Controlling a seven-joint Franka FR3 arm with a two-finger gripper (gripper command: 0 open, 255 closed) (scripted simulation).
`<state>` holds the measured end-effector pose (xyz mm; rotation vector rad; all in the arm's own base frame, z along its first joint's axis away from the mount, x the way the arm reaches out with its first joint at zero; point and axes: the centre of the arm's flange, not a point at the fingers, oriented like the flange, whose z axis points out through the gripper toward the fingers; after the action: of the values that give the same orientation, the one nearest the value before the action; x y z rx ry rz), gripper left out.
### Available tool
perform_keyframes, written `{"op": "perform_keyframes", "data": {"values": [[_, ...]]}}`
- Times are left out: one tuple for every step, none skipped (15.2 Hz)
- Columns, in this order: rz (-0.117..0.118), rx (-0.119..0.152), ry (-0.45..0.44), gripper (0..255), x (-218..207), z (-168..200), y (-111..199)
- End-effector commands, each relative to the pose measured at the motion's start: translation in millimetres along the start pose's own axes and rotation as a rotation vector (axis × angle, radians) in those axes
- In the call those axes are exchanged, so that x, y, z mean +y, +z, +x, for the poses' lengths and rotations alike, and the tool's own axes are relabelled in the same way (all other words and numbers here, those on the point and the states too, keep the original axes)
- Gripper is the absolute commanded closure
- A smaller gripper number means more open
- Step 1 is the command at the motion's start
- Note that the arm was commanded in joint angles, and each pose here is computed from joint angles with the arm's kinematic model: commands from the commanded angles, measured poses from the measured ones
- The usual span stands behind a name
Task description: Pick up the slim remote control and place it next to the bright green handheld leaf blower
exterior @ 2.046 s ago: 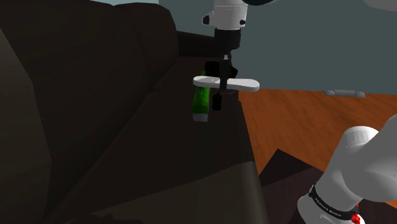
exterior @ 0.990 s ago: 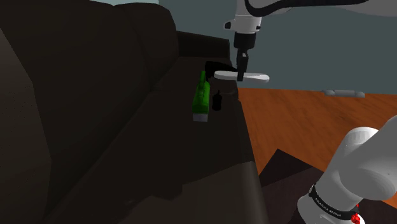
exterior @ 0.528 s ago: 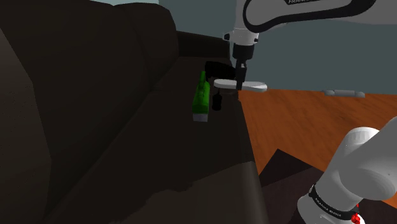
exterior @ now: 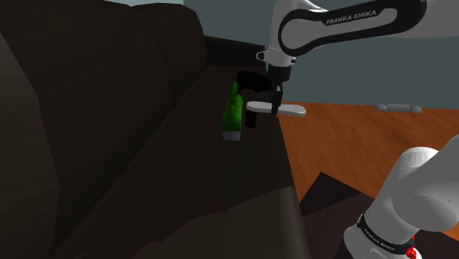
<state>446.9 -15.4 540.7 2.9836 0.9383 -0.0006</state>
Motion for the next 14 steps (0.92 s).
{"op": "perform_keyframes", "data": {"values": [[-0.001, 0.001, 0.0, 255, -1.1, 0.2, 10.2], [-0.001, 0.001, 0.0, 255, -1.2, 0.2, 15.5], [-0.001, 0.001, 0.0, 255, -1.3, 0.3, 20.8], [-0.001, 0.001, 0.0, 255, -1.4, 0.3, 26.1], [-0.001, 0.001, 0.0, 255, -1.4, 0.3, 31.4], [-0.001, 0.001, 0.0, 255, -1.5, 0.3, 36.6], [-0.001, 0.001, 0.0, 255, -1.6, 0.4, 41.9], [-0.001, 0.001, 0.0, 255, -1.6, 0.4, 47.2], [-0.001, 0.001, 0.0, 255, -1.7, 0.4, 52.5], [-0.001, 0.001, 0.0, 255, -1.8, 0.4, 57.8], [-0.001, 0.001, 0.0, 255, -1.8, 0.5, 63.0], [-0.001, 0.001, 0.0, 255, -1.9, 0.5, 68.3], [-0.001, 0.001, 0.0, 255, -2.0, 0.5, 73.6], [-0.001, 0.001, 0.0, 255, -2.0, 0.5, 78.9]]}}
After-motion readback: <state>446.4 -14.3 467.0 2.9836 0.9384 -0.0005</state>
